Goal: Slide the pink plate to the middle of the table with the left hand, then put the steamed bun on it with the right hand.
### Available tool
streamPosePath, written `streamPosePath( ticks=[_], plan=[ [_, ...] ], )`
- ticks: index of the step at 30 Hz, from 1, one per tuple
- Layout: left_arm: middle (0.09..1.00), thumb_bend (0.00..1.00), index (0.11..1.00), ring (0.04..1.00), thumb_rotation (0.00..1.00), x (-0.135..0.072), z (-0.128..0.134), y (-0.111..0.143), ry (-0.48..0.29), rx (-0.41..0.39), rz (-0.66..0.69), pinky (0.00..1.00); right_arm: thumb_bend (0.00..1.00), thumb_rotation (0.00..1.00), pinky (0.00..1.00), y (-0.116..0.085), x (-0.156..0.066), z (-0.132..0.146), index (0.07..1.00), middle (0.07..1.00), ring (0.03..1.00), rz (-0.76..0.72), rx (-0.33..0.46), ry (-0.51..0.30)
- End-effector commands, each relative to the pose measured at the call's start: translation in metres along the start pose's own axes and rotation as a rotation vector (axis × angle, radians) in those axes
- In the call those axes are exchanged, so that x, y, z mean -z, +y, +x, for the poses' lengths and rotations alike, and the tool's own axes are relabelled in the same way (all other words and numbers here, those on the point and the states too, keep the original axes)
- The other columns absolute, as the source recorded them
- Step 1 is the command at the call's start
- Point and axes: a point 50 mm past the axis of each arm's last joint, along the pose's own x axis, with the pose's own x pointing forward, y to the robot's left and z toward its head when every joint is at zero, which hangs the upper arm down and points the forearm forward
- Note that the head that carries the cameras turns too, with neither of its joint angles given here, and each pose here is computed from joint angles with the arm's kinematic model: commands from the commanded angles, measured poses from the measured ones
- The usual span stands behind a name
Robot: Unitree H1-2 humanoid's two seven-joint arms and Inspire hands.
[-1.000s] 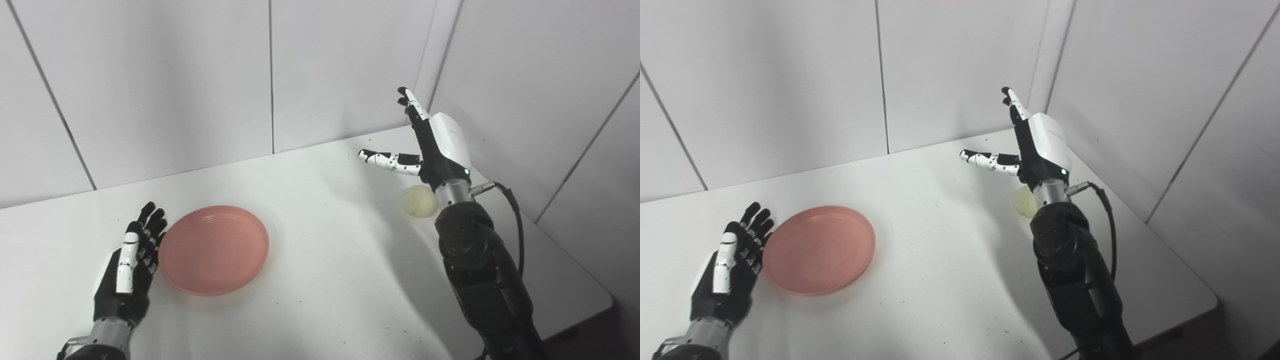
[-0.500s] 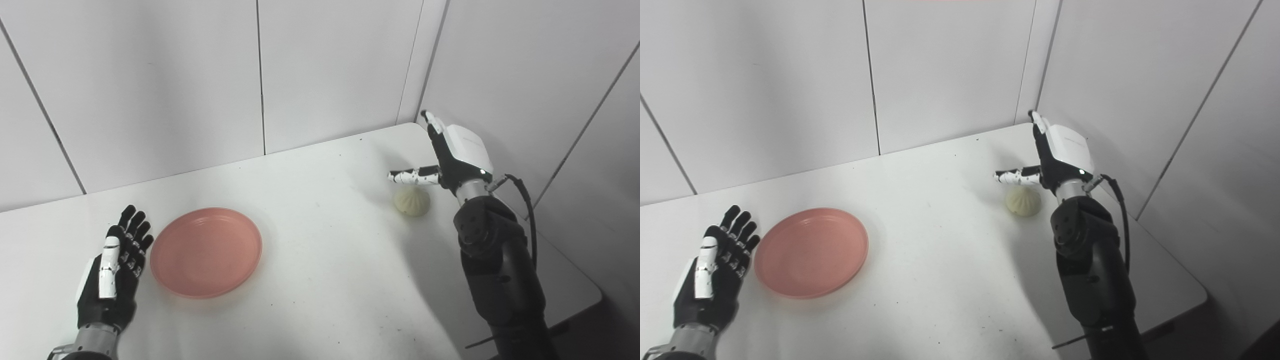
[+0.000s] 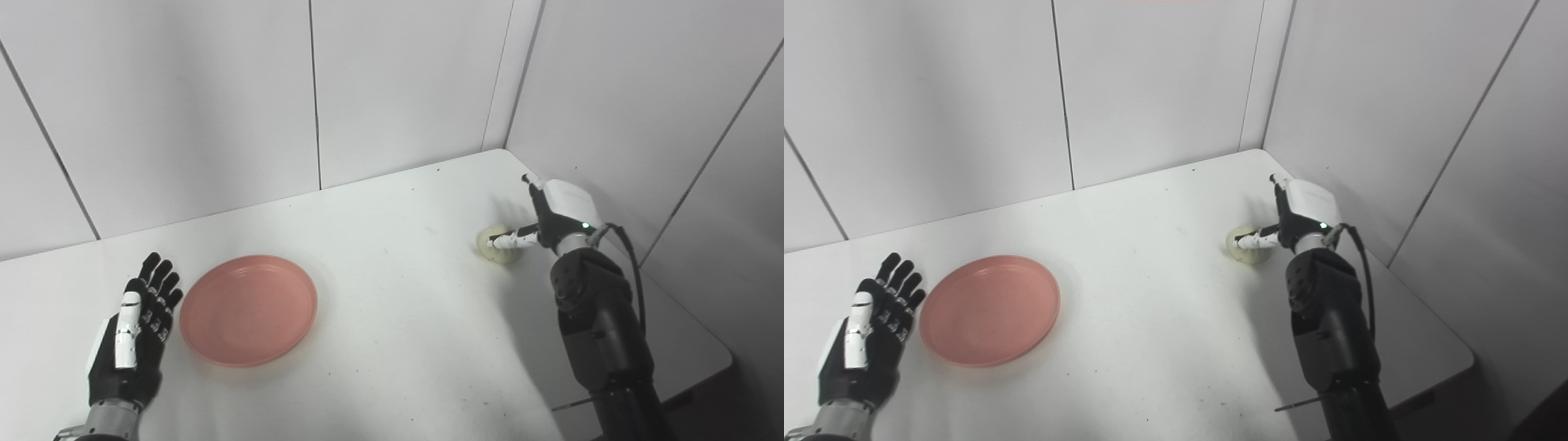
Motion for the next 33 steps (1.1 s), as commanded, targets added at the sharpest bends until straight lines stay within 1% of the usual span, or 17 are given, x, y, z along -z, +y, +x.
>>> streamPosePath(
  ticks=[1, 4, 8, 14, 17, 18, 19, 20, 21, 22, 23, 24, 26, 28, 30, 31, 33],
  plan=[
    [0.981, 0.4, 0.95, 0.987, 1.0, 0.006, -0.01, 0.002, 0.015, -0.005, -0.006, 1.0, 0.93, 0.35, 0.7, -0.015, -0.009, 0.006, 0.902, 0.914, 0.877, 0.004, 0.073, -0.038],
    [0.98, 0.4, 0.947, 0.986, 1.0, 0.006, -0.01, 0.002, 0.016, 0.002, 0.002, 1.0, 0.93, 0.34, 0.69, -0.005, -0.01, 0.011, 0.896, 0.907, 0.864, -0.017, 0.052, -0.038],
    [0.983, 0.39, 0.948, 0.989, 1.0, 0.005, -0.011, 0.001, 0.017, -0.002, -0.009, 1.0, 0.92, 0.34, 0.75, 0.007, -0.011, 0.015, 0.891, 0.902, 0.879, -0.031, 0.025, -0.028],
    [0.989, 0.39, 0.958, 0.997, 1.0, 0.005, -0.011, 0.002, 0.014, 0.009, -0.003, 1.0, 0.92, 0.32, 0.71, 0.017, -0.007, 0.023, 0.888, 0.892, 0.844, -0.054, -0.012, -0.023],
    [0.986, 0.41, 0.956, 0.993, 1.0, 0.004, -0.011, 0.001, 0.016, 0.006, 0.003, 1.0, 0.88, 0.19, 0.72, 0.021, -0.001, 0.028, 0.873, 0.903, 0.843, -0.031, -0.044, -0.004],
    [0.977, 0.41, 0.944, 0.982, 1.0, 0.004, -0.011, 0.001, 0.016, 0.004, 0.003, 0.99, 0.86, 0.12, 0.72, 0.021, -0.001, 0.029, 0.845, 0.89, 0.828, -0.03, -0.049, 0.0],
    [0.975, 0.41, 0.942, 0.98, 1.0, 0.003, -0.011, 0.0, 0.014, 0.003, 0.001, 0.99, 0.86, 0.11, 0.72, 0.021, 0.0, 0.029, 0.841, 0.888, 0.826, -0.028, -0.049, 0.005],
    [0.978, 0.41, 0.945, 0.984, 1.0, 0.002, -0.011, -0.001, 0.013, 0.001, -0.003, 0.99, 0.85, 0.06, 0.68, 0.022, 0.003, 0.03, 0.821, 0.864, 0.791, -0.027, -0.045, 0.013],
    [0.978, 0.4, 0.947, 0.985, 1.0, 0.002, -0.011, -0.002, 0.013, 0.002, -0.006, 1.0, 0.83, 0.03, 0.53, 0.022, 0.004, 0.031, 0.799, 0.766, 0.658, -0.03, -0.037, 0.02],
    [0.983, 0.4, 0.951, 0.99, 1.0, 0.001, -0.011, -0.002, 0.013, 0.002, -0.007, 1.0, 0.67, 0.01, 0.32, 0.022, 0.005, 0.031, 0.773, 0.593, 0.431, -0.035, -0.029, 0.027],
    [0.983, 0.4, 0.95, 0.991, 1.0, 0.001, -0.011, -0.002, 0.013, 0.003, -0.007, 1.0, 0.61, 0.0, 0.21, 0.021, 0.005, 0.03, 0.745, 0.52, 0.302, -0.039, -0.024, 0.031],
    [0.982, 0.39, 0.949, 0.99, 1.0, 0.001, -0.012, -0.003, 0.011, 0.002, -0.005, 1.0, 0.57, 0.0, 0.17, 0.02, 0.007, 0.031, 0.649, 0.491, 0.264, -0.023, 0.0, 0.035],
    [0.98, 0.38, 0.949, 0.988, 1.0, 0.001, -0.012, -0.003, 0.007, -0.002, -0.002, 1.0, 0.54, 0.0, 0.16, 0.018, 0.008, 0.032, 0.541, 0.479, 0.257, 0.014, 0.054, 0.039],
    [0.977, 0.38, 0.945, 0.984, 1.0, 0.002, -0.011, -0.003, 0.006, -0.006, -0.005, 1.0, 0.53, 0.0, 0.23, 0.015, 0.006, 0.029, 0.515, 0.417, 0.322, 0.048, 0.106, 0.036],
    [0.977, 0.39, 0.944, 0.985, 1.0, 0.003, -0.011, -0.004, 0.007, -0.005, -0.003, 1.0, 0.53, 0.0, 0.22, 0.013, 0.004, 0.027, 0.506, 0.397, 0.299, 0.063, 0.134, 0.034],
    [0.979, 0.4, 0.944, 0.986, 1.0, 0.002, -0.011, -0.004, 0.007, -0.003, -0.001, 1.0, 0.53, 0.0, 0.2, 0.012, 0.003, 0.026, 0.495, 0.434, 0.278, 0.078, 0.141, 0.03],
    [0.979, 0.4, 0.945, 0.986, 1.0, 0.002, -0.011, -0.006, 0.004, 0.001, 0.005, 1.0, 0.52, 0.0, 0.2, 0.008, 0.001, 0.023, 0.507, 0.399, 0.274, 0.087, 0.153, 0.024]
  ],
)
